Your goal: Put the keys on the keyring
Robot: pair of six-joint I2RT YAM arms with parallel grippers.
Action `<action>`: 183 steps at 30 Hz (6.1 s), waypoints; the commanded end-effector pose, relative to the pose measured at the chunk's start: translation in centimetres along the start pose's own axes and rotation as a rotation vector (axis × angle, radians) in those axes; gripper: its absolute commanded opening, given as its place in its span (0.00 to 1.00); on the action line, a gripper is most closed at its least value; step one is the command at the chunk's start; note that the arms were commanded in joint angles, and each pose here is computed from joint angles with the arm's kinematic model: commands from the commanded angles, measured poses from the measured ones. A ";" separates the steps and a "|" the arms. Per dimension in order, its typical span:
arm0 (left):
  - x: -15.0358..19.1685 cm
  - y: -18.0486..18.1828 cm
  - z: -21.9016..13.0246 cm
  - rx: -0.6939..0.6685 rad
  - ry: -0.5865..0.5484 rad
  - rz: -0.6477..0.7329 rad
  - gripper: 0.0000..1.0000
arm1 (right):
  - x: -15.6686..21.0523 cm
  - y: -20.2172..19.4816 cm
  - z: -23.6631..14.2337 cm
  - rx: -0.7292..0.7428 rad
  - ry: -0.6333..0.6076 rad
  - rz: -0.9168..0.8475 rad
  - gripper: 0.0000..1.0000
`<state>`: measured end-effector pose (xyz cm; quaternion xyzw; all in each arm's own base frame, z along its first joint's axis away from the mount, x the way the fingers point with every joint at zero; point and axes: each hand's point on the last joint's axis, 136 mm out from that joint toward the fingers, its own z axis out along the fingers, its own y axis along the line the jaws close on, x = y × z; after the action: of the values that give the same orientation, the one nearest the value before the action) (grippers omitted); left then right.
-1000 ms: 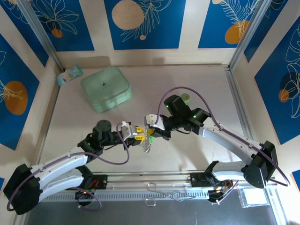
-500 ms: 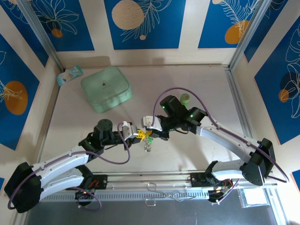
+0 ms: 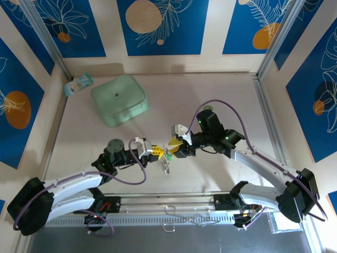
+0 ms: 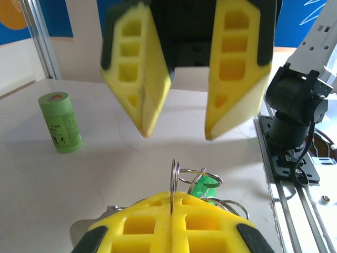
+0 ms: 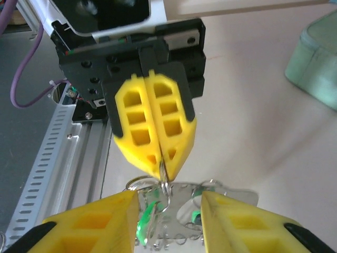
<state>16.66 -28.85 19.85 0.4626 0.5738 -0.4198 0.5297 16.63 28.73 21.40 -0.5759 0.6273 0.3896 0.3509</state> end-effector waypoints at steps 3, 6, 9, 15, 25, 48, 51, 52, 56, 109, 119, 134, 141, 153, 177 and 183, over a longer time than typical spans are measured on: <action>-2.5 0.2 -0.3 -0.017 -0.104 0.028 0.00 | 0.7 0.7 -0.3 0.008 -0.015 0.028 0.40; -2.3 0.2 -0.3 -0.020 -0.100 0.024 0.00 | 1.5 1.0 0.2 0.001 0.010 0.034 0.41; -2.4 0.2 -0.3 -0.019 -0.104 0.025 0.00 | 1.8 0.9 0.7 0.010 0.024 0.026 0.41; -2.4 0.1 -0.4 -0.014 -0.101 0.025 0.00 | 1.7 0.5 0.9 0.024 0.033 0.014 0.32; -2.7 -0.2 -0.4 0.003 -0.110 0.027 0.00 | 2.2 0.0 1.0 0.051 0.065 0.003 0.12; -2.7 -0.1 -0.5 -0.012 -0.114 0.052 0.00 | -0.8 1.7 -2.2 -0.022 -0.101 -0.005 0.34; -2.7 -0.2 -0.5 -0.003 -0.117 0.054 0.00 | -1.8 1.6 -2.8 -0.034 -0.166 0.009 0.35; -2.8 -0.2 -0.5 -0.002 -0.118 0.054 0.00 | -2.1 1.4 -3.0 -0.022 -0.181 0.009 0.34; -2.9 -0.3 -0.5 0.007 -0.124 0.054 0.00 | -2.5 0.4 -3.2 0.018 -0.219 0.005 0.34; -1.3 0.1 0.3 0.016 0.065 0.066 0.16 | -1.5 1.6 2.1 -0.068 0.120 -0.154 0.00; -1.8 -0.1 0.0 0.012 -0.008 0.068 0.00 | -2.2 0.7 0.6 -0.044 -0.031 -0.072 0.31; -2.3 -0.4 0.0 0.022 -0.105 0.039 0.00 | -0.2 0.4 1.1 -0.055 -0.045 0.020 0.28; -2.3 -0.5 0.0 0.032 -0.109 0.035 0.00 | -0.2 0.0 1.5 -0.049 -0.035 0.022 0.13; -2.3 -0.2 0.0 0.020 -0.108 0.032 0.00 | -0.7 0.3 1.8 -0.072 -0.039 0.007 0.04; -0.4 0.0 0.0 0.029 0.145 0.101 0.15 | -0.3 1.7 2.4 -0.055 0.201 -0.166 0.00; -0.5 -0.4 0.1 0.051 0.139 0.100 0.01 | -0.7 1.8 2.7 -0.051 0.173 -0.168 0.00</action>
<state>16.28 -28.71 19.31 0.5226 0.5887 -0.3740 0.4903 15.76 30.58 19.30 -0.6622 0.6211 0.2981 0.2948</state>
